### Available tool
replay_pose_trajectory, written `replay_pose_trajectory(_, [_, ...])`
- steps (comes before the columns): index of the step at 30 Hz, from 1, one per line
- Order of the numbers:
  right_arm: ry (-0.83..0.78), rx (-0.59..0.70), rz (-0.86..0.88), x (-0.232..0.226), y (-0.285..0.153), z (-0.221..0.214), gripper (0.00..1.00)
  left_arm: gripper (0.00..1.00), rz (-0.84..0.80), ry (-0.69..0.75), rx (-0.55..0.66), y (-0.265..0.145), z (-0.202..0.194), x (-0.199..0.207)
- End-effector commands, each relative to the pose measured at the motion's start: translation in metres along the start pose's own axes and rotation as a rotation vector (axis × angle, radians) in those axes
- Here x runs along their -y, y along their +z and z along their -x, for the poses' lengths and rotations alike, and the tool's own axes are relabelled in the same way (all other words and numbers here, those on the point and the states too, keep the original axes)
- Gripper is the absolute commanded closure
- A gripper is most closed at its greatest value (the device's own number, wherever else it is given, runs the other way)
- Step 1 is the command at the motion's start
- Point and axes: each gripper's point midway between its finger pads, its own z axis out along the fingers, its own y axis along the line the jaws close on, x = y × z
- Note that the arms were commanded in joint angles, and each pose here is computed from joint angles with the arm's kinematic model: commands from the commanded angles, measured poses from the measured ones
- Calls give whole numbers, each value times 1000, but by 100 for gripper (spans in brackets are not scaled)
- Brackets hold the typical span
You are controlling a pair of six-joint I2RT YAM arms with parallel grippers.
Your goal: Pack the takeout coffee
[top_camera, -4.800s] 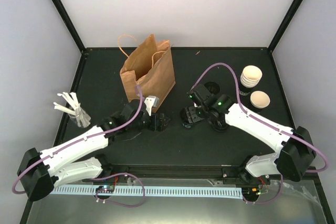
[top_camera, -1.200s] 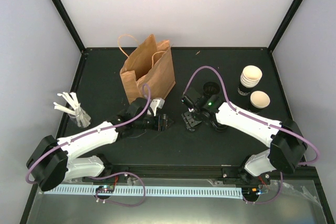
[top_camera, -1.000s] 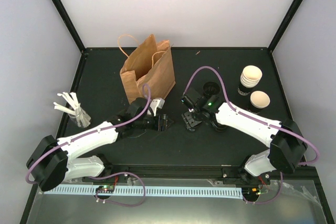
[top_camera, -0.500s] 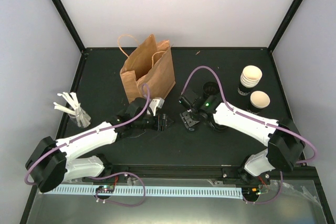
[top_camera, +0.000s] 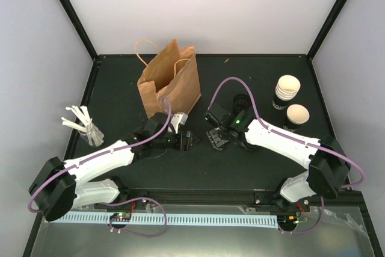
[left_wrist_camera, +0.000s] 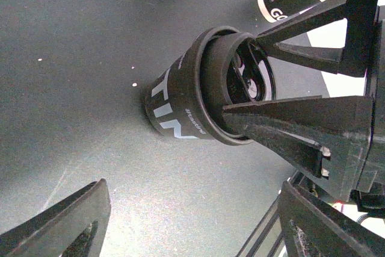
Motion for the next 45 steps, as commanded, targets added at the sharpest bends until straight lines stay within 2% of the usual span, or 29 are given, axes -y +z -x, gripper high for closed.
replay_pose_trajectory(1, [-54,-213,41,-14,15,-57,42,16,-19,29,50,-5,11,6])
replay_pose_trajectory(4, [-52,-207,59,-17,13,-58,42,3,-18,28,51,-5,11,6])
replay_pose_trajectory(7, [-55,-201,71,-18,10,-58,42,1,-21,24,49,-4,10,5])
replay_pose_trajectory(11, [-60,-201,77,-20,8,-60,42,10,-60,11,25,3,6,9])
replay_pose_trajectory(16, [-61,-203,73,-18,7,-61,43,28,-82,-17,8,12,5,9])
replay_pose_trajectory(20, [-65,-200,91,-20,4,-63,43,37,-76,-35,6,18,6,6])
replay_pose_trajectory(31, [-66,-196,123,-27,0,-67,43,45,-42,-73,-31,40,4,-7])
replay_pose_trajectory(45, [-73,-200,128,-32,2,-69,43,46,-98,-63,-26,47,8,1])
